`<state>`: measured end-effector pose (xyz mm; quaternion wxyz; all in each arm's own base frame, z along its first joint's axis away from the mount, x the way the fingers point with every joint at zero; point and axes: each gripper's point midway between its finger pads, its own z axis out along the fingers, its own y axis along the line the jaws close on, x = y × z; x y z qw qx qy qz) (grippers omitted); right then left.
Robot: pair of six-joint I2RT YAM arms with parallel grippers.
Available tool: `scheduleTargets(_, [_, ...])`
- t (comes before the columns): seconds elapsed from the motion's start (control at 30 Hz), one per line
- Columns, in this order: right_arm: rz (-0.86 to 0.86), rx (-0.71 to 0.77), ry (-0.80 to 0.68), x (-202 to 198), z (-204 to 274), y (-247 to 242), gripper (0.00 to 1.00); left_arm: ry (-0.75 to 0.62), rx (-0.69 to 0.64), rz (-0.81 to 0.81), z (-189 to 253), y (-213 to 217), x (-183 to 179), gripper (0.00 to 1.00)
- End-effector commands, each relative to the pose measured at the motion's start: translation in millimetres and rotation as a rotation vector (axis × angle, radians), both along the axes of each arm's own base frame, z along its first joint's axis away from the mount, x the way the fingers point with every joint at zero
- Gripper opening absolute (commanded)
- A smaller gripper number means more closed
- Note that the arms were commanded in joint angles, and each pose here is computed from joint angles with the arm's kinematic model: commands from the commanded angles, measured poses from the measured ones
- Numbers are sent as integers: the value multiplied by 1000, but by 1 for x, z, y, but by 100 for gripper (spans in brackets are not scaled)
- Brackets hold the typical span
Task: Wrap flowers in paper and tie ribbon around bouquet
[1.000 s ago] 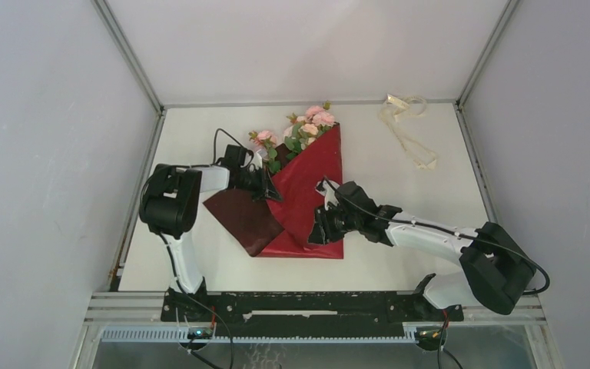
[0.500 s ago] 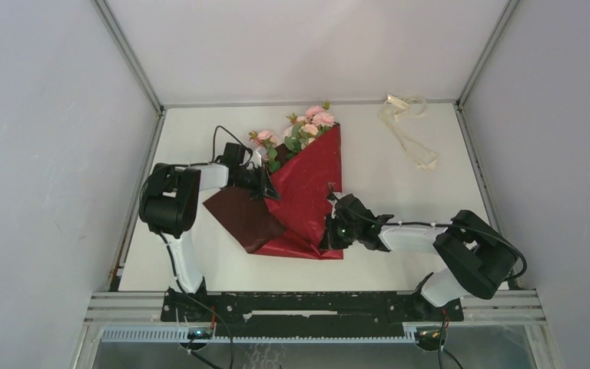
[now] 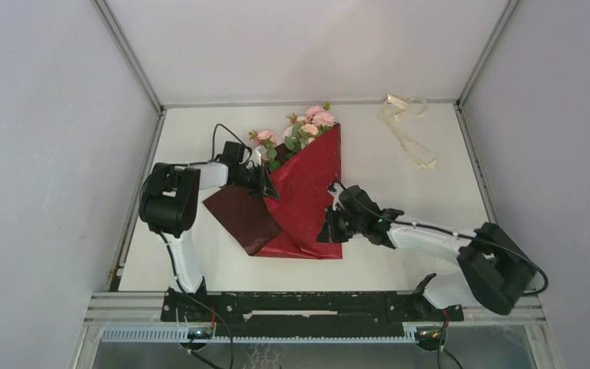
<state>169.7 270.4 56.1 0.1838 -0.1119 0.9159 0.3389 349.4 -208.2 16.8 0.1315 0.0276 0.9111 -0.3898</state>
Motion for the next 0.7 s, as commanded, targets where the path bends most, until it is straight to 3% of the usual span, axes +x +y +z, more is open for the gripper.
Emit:
scheduleTargets(0.0, [72,114,-68,28,25,49,5,-53,32,-2,-1,7,13,0])
scheduleTargets(0.23, [104,41,25,35,-19,76,3,-81,44,-6,8,9,15,7])
scheduleTargets(0.4, [86,-30,114,23,-54,68,0,-131,43,6,39,19,15,35])
scheduleTargets(0.53, [76,-50,138,17,-66,66,0,-130,62,109,74,61,13,51])
scheduleTargets(0.67, [68,-51,136,15,-67,67,0,-30,122,351,69,133,-4,61])
